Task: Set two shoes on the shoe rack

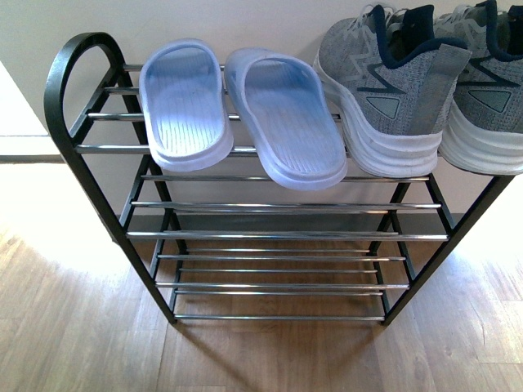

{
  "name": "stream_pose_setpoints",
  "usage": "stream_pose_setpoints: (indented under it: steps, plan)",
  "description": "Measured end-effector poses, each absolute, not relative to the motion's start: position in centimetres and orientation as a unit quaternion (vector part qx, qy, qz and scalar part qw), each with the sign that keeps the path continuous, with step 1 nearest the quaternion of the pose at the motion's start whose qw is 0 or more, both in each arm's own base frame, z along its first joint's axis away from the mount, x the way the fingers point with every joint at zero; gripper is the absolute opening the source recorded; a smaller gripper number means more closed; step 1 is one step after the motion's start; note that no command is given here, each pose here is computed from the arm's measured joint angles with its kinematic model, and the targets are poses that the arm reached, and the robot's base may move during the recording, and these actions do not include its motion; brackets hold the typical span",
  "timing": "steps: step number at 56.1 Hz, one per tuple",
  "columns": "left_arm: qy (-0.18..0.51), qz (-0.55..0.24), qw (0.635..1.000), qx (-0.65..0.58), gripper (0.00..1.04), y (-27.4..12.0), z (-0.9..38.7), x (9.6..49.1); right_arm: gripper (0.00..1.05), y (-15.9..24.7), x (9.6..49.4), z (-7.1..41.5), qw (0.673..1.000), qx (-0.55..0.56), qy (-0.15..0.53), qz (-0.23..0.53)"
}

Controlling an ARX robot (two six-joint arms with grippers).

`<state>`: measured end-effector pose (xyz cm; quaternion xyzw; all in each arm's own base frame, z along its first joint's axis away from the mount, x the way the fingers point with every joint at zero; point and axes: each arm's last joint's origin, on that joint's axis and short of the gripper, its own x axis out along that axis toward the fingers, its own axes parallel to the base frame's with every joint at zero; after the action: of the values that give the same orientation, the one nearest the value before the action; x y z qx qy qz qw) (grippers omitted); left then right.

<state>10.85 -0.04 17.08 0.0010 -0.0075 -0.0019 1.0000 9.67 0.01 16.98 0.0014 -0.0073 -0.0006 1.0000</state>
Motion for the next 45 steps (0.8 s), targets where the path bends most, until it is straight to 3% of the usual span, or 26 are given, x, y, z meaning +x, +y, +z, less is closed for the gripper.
stream_pose_setpoints:
  steps: [23,45]
  plan:
    - [0.001,-0.001,1.000,0.001,0.02,0.0,16.7,9.8,0.96,0.0,9.7,17.0,1.000,0.001,-0.007,0.000]
    - [0.001,-0.001,1.000,0.001,0.96,0.0,16.7,9.8,0.96,0.0,9.7,17.0,1.000,0.001,-0.007,-0.001]
